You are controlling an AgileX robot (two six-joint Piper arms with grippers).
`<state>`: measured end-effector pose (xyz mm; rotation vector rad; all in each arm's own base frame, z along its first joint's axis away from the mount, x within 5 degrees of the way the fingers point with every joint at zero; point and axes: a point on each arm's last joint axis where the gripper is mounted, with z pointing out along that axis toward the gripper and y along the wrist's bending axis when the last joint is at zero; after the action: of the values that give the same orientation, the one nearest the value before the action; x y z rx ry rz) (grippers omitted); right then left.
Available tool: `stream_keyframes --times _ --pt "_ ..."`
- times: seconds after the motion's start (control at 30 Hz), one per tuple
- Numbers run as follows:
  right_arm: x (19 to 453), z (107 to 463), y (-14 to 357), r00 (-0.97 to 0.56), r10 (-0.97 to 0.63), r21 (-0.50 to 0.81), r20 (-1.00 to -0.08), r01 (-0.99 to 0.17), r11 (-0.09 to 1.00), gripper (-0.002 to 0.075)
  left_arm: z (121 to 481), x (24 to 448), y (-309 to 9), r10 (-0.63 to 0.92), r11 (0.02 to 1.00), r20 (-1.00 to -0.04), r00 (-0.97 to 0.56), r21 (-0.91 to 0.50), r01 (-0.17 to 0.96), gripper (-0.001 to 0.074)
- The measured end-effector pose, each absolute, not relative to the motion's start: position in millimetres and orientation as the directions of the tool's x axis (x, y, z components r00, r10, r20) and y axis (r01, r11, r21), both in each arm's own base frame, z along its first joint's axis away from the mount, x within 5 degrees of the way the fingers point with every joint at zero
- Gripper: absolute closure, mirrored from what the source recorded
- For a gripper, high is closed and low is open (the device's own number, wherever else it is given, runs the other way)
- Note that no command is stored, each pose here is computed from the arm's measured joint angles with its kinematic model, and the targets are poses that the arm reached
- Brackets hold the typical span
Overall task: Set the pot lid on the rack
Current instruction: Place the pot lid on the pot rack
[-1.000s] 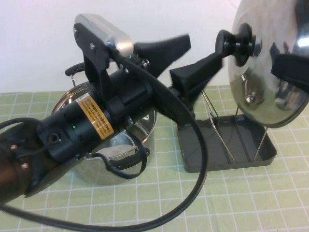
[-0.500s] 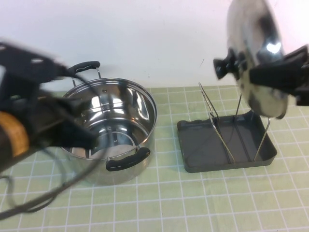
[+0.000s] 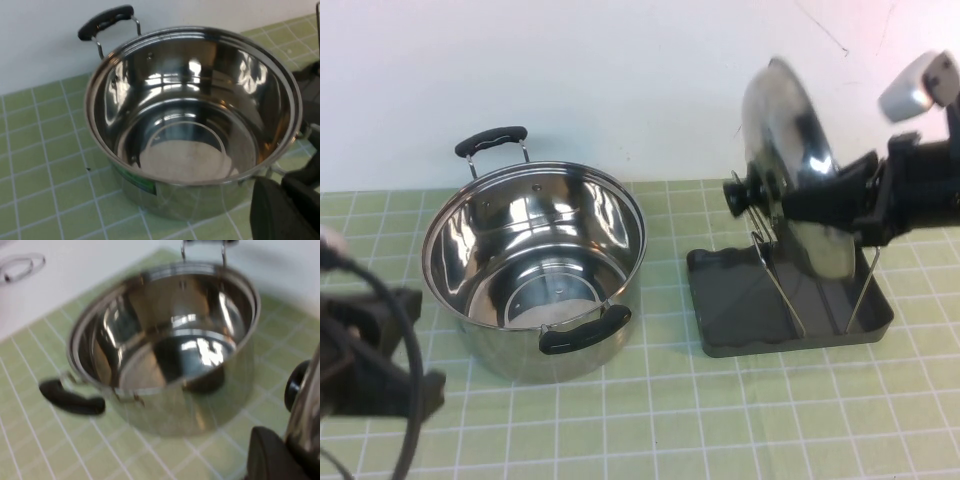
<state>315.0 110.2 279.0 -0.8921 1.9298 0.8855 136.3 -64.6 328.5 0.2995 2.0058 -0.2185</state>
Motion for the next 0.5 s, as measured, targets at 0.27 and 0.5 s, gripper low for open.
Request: stream_keyframes --times 0.27,0.5 --pt "320.7 255.6 108.4 -0.443 -0.350 0.235 -0.825 -0.833 0.501 0.0680 311.6 128.8 -63.5 0.094 0.942 -0.906 -0.414 -0.054 0.331 0.0735" --pt "325.0 254.9 106.4 -0.442 -0.348 0.209 -0.827 -0.816 0.539 0.0602 315.0 129.0 -65.6 0.079 0.934 -0.921 -0.382 -0.065 0.351 0.0736"
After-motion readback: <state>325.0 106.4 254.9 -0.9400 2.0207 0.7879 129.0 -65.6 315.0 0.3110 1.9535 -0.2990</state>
